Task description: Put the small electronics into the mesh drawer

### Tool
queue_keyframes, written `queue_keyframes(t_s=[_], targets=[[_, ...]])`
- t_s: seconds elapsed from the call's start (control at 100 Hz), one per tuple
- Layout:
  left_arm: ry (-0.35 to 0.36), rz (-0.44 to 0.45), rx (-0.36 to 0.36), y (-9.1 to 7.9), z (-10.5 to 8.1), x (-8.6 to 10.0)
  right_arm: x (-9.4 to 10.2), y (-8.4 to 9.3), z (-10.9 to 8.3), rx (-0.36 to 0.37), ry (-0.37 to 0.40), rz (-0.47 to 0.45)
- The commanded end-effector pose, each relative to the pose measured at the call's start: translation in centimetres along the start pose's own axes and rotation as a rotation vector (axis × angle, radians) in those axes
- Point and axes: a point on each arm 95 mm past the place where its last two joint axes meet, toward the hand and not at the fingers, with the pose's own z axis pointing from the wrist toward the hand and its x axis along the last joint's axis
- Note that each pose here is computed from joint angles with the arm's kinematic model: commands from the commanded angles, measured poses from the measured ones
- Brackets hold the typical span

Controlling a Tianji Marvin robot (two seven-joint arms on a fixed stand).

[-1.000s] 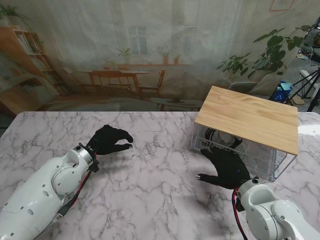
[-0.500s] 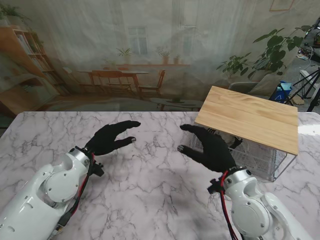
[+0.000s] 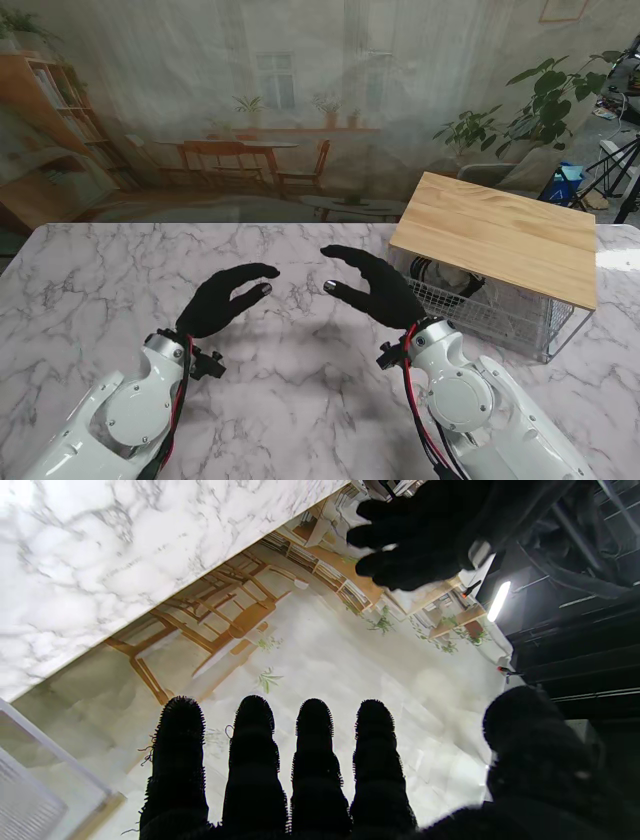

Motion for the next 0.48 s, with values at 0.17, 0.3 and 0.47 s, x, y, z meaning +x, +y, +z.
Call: queue_keyframes(t_s=[0.17, 0.3, 0.47], targets=[[-0.066, 0.047, -0.098, 1.5, -0.7, -1.6, -2.0, -0.6, -0.2, 0.019, -0.065, 0.037], [-0.075, 0.064, -0.09, 1.4, -0.8, -2.0, -2.2, -0.5, 0.3, 0.029, -0.077, 0.046], [-0.086, 0.074, -0.09, 1.3, -0.5, -2.4, -2.3, -0.5, 0.8, 0.034, -0.082, 0.051]])
